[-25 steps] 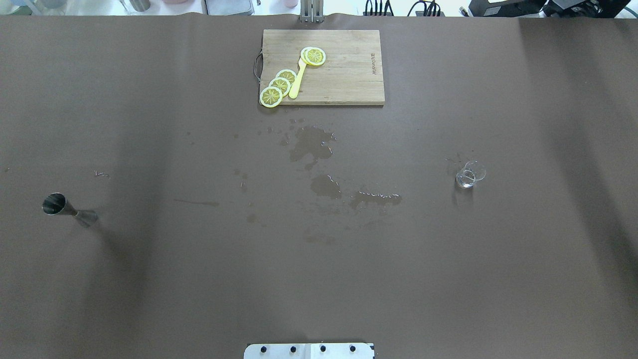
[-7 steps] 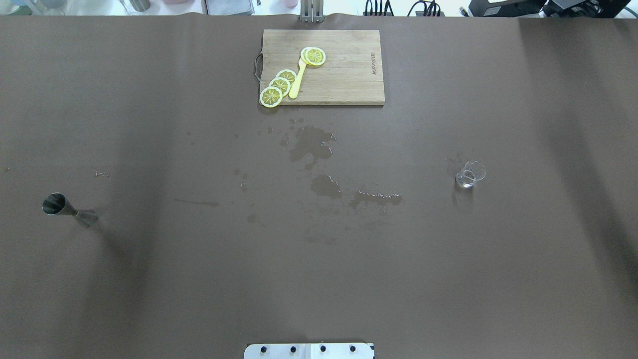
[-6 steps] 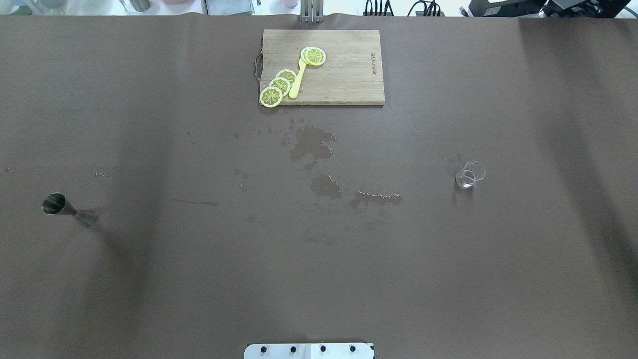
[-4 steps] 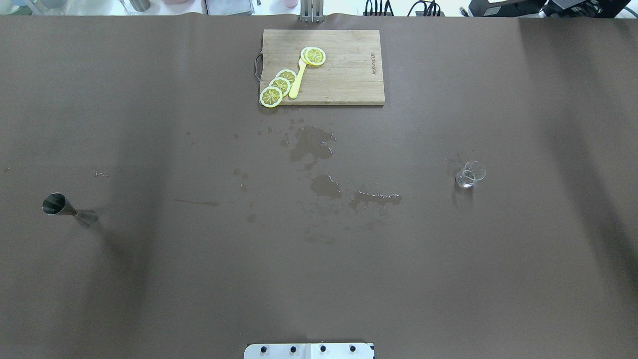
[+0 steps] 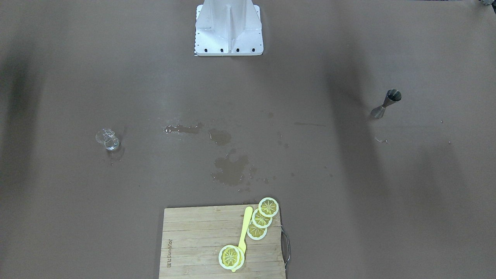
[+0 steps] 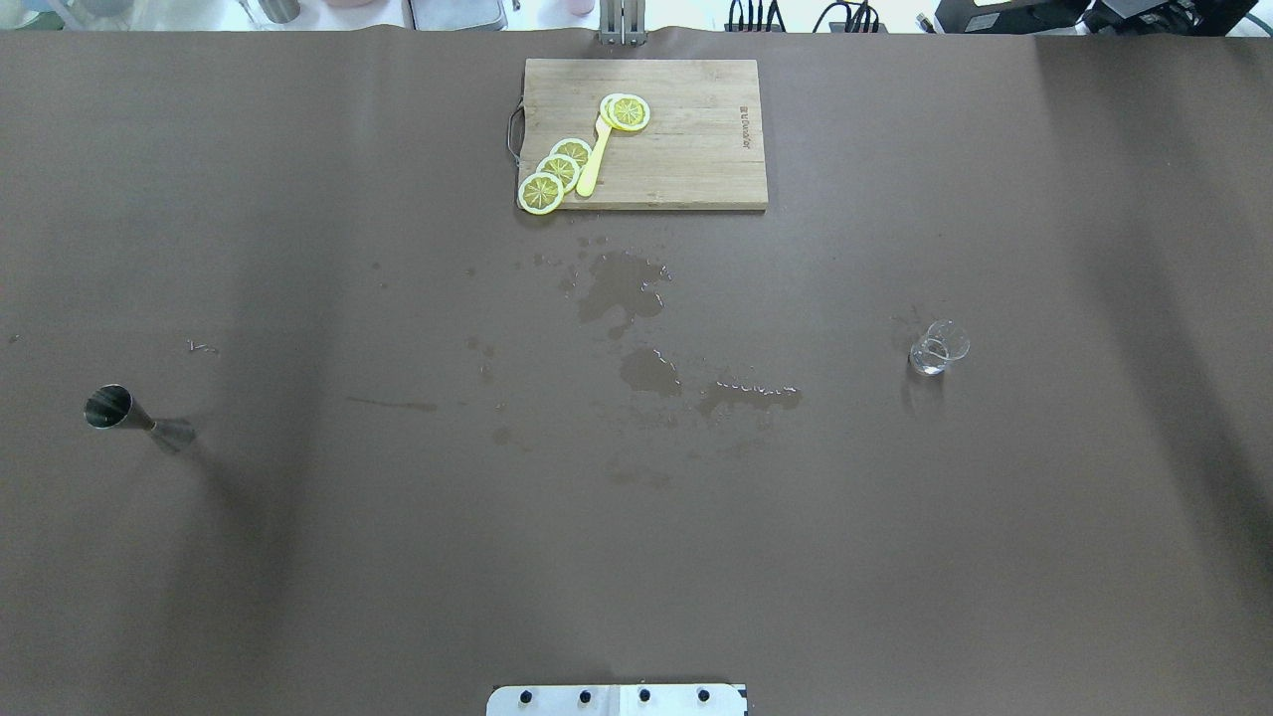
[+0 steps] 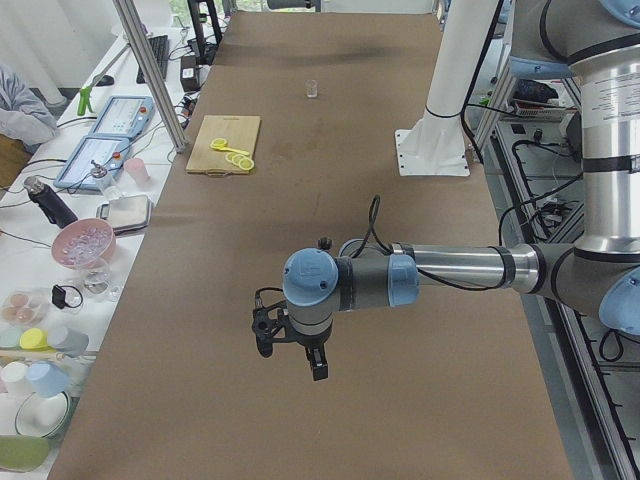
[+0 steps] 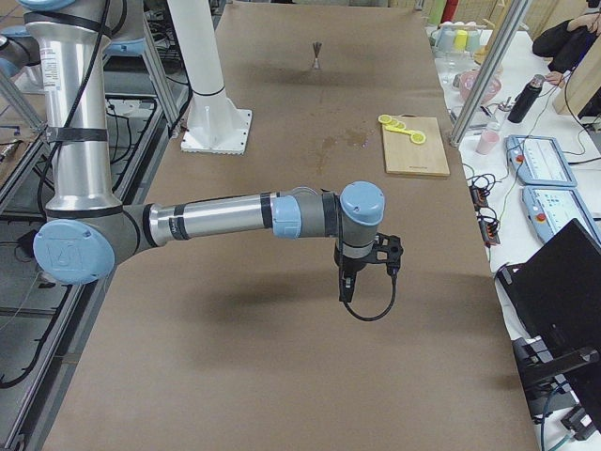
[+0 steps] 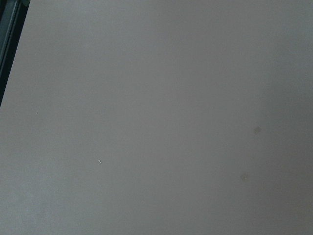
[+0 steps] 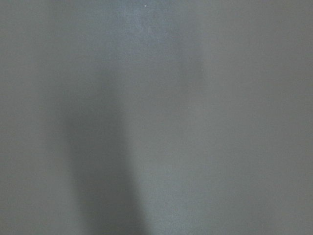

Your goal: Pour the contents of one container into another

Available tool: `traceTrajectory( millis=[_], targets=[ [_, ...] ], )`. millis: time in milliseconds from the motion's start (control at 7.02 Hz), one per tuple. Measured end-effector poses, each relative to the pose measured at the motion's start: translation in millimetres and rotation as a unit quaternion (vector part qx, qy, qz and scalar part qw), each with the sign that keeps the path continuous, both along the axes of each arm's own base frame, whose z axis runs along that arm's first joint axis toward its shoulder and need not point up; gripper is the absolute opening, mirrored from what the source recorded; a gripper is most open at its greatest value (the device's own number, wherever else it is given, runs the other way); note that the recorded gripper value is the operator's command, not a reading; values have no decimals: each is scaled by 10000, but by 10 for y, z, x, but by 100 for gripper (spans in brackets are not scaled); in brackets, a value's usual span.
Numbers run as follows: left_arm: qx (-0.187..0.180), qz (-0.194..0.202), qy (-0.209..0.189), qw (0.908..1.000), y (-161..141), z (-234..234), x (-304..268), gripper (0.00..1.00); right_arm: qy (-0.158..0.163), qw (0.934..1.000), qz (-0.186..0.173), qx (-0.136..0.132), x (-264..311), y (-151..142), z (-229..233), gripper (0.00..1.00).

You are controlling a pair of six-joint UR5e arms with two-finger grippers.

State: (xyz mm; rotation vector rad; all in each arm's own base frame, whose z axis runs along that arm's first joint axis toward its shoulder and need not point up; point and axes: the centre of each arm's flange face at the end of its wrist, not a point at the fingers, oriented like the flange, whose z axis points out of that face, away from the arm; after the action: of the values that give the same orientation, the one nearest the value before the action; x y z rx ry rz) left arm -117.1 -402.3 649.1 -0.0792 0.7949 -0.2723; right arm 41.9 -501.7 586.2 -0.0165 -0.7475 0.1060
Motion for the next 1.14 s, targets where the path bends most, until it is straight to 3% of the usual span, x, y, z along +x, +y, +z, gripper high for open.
traceTrajectory(
  millis=[285,712,1139],
  targets=[
    [-14,-4,47,10000,22,11,10,99,11,9999,-9,123,-1,-19,-17,100],
    [-13,-7,58,10000,27,10,12,99,56,9957,-15,925,-16,-107,23,100],
    [-18,-6,59,10000,27,20,12,99,-21,9815,-65,1913,-76,-255,287,100]
  ],
)
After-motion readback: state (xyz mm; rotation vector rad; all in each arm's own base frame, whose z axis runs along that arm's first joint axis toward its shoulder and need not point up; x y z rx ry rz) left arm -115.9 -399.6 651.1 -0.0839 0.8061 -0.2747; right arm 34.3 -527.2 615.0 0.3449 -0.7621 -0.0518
